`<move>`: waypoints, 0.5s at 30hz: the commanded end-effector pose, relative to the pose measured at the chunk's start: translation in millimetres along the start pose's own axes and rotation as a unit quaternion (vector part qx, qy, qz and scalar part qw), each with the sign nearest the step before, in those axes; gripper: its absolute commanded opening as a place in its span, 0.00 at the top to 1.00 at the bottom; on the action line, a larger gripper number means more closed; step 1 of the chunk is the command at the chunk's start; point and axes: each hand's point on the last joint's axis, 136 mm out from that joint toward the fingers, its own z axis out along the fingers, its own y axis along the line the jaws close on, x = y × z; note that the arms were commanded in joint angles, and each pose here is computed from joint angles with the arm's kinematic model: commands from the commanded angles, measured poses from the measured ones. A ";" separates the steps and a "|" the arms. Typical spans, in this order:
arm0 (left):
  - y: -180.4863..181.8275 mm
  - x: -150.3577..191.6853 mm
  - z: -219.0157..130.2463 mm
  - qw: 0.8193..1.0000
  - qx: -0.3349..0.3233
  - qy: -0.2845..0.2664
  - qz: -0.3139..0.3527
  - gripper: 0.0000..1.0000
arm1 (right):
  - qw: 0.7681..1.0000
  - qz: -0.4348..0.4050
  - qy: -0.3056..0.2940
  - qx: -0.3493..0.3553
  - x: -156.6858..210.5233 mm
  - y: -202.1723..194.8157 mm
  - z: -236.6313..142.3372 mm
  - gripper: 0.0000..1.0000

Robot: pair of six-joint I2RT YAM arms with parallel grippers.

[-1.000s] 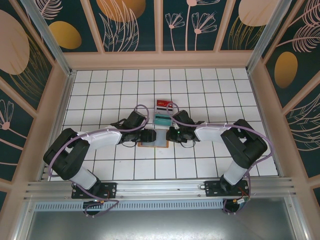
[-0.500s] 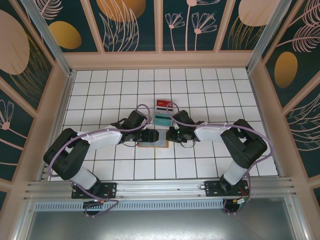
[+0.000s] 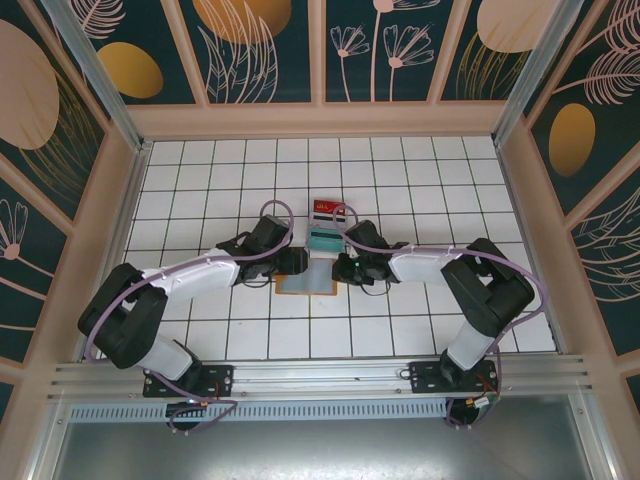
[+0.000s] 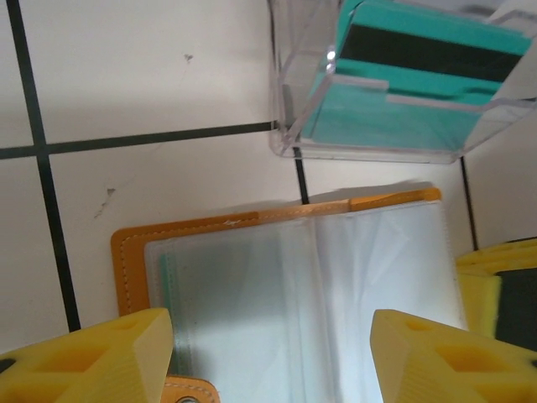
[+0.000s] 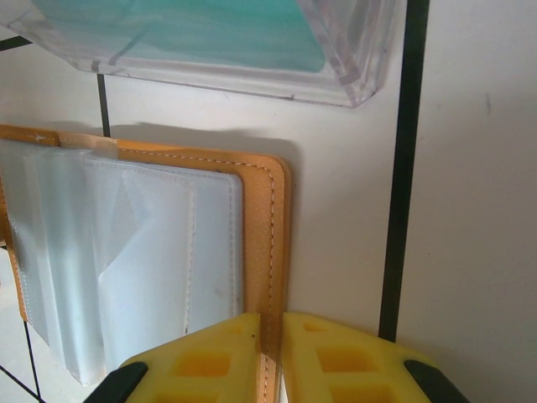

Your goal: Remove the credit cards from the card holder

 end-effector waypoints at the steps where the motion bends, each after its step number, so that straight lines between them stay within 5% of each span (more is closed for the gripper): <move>1: 7.4 1.8 4.7 1.000 -0.020 0.013 -0.008 0.36 | 0.999 0.012 0.007 0.046 9.4 -27.3 18.2 0.84; 15: 7.3 17.9 20.7 0.999 -0.005 0.044 -0.010 0.37 | 0.999 0.011 0.008 0.046 9.3 -26.7 19.8 0.84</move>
